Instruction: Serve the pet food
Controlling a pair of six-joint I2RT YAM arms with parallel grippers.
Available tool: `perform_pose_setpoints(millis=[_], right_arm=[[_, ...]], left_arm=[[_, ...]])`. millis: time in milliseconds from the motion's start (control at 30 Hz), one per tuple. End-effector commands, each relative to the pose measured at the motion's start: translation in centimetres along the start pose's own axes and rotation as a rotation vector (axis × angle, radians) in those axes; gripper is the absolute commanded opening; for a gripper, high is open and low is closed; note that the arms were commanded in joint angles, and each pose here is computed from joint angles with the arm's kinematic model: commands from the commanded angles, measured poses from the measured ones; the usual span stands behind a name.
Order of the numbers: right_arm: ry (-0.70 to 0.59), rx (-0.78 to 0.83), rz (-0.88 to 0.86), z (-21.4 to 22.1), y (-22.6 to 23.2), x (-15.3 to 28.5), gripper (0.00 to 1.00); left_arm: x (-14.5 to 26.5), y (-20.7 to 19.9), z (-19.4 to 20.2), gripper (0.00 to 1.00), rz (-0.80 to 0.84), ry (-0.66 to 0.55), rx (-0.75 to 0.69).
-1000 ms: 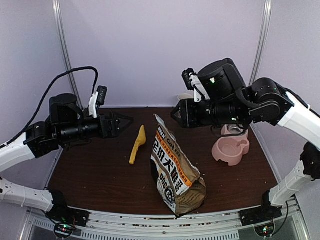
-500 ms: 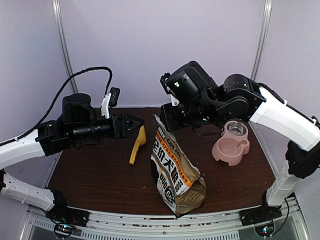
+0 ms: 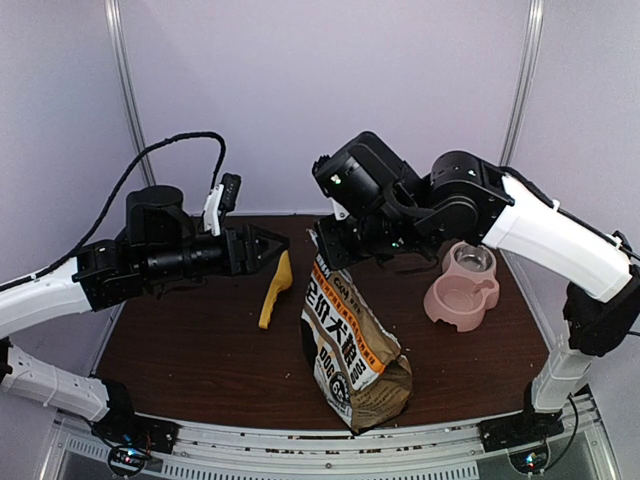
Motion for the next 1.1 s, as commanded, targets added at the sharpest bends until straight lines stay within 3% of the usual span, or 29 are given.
perform_pose_setpoints(millis=[0,467,1067], right_arm=[[0.008,0.017,0.035,0.0,-0.1,0.0,0.15],[0.042,0.014,0.075,0.7,-0.1,-0.7,0.07],[0.077,0.024,0.077,1.3,-0.5,-0.2,0.18]], left_arm=[[0.3,-1.8,-1.2,0.7,0.075,-0.048,-0.002],[0.4,-1.8,-1.3,0.7,0.066,-0.052,-0.006],[-1.6,-2.8,-1.5,0.7,0.119,-0.011,-0.009]])
Point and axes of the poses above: each gripper's point midway between its finger pads, its own x axis back along the fingers, its own y axis along the line the jaws close on, z = x × y, the point moved 9 cm from there along x, back along the fingers, and after that the axes turned 14 degrees about x, right-handed, at the moved point
